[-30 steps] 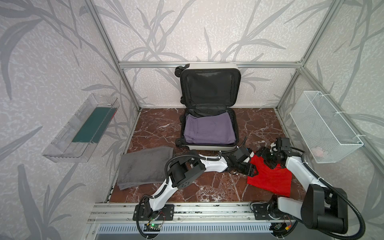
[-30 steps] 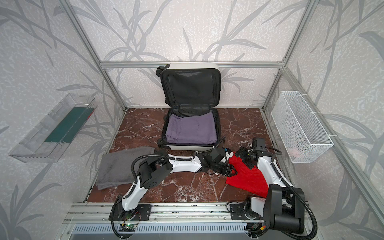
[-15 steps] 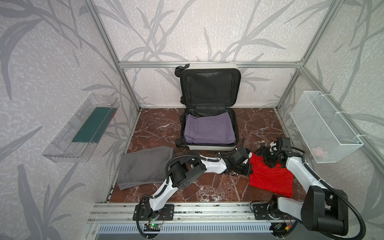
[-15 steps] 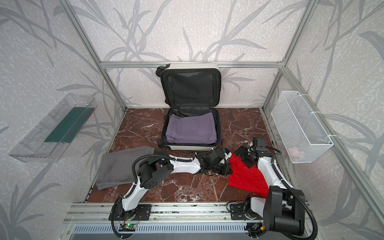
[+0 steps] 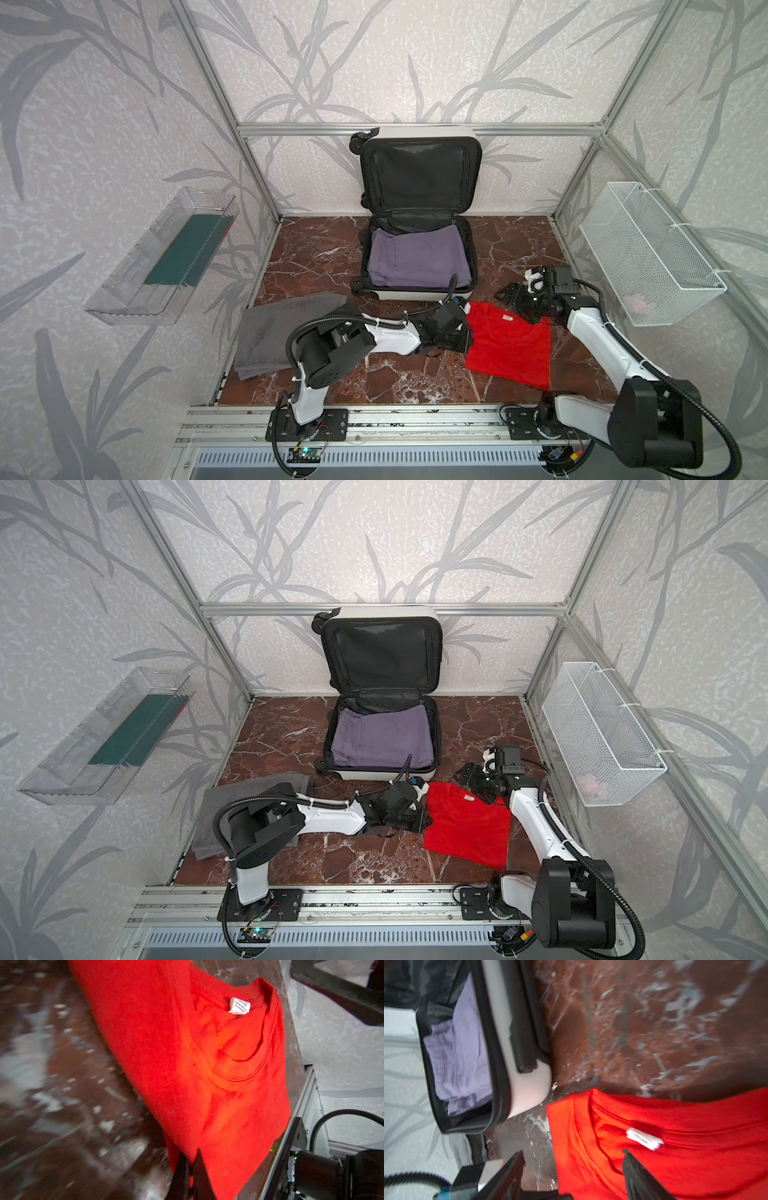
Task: Pack the luggage
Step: 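Grasp the red T-shirt's collar edges with both grippers, then lift the T-shirt with both grippers and carry it over the suitcase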
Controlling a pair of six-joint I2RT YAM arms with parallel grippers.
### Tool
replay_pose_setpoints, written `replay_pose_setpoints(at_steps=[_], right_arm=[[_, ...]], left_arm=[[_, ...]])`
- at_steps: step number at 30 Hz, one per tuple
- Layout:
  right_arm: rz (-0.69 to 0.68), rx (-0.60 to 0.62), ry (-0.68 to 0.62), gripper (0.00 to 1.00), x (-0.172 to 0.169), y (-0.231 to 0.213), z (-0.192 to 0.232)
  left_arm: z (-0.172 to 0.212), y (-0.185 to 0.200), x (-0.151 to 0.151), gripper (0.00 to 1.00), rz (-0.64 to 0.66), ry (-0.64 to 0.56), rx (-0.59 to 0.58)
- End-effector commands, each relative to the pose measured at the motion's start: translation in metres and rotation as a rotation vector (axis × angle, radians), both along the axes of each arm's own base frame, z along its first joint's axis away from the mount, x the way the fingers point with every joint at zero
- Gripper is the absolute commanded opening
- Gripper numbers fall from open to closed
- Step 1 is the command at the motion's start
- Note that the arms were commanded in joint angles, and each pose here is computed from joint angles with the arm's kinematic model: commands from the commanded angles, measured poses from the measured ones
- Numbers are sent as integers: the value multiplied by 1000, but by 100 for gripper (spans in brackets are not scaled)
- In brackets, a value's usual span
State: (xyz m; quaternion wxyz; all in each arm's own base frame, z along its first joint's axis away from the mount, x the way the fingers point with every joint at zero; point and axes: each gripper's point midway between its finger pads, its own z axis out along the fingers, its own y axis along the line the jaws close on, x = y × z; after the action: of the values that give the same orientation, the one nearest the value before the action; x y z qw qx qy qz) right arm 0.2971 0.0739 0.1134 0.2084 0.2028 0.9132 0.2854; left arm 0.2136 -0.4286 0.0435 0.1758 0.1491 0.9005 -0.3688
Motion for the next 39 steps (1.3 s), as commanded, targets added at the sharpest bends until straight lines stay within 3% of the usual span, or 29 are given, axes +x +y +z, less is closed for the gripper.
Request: replay_pose_setpoints(at_steps=[1, 10, 20, 32, 39], right_arm=[[49, -16, -7, 74, -2, 9, 6], [106, -54, 28, 74, -16, 19, -8], [135, -67, 104, 74, -31, 21, -43], [223, -33, 161, 72, -49, 52, -77], [262, -14, 171, 62, -49, 71, -86]], left_arm=[[5, 27, 7, 0, 86, -39, 11], [-14, 102, -5, 0, 192, -60, 124], [-5, 163, 4, 0, 294, -97, 185], [-12, 183, -1, 0, 327, -90, 221], [-20, 181, -5, 0, 312, -69, 221]])
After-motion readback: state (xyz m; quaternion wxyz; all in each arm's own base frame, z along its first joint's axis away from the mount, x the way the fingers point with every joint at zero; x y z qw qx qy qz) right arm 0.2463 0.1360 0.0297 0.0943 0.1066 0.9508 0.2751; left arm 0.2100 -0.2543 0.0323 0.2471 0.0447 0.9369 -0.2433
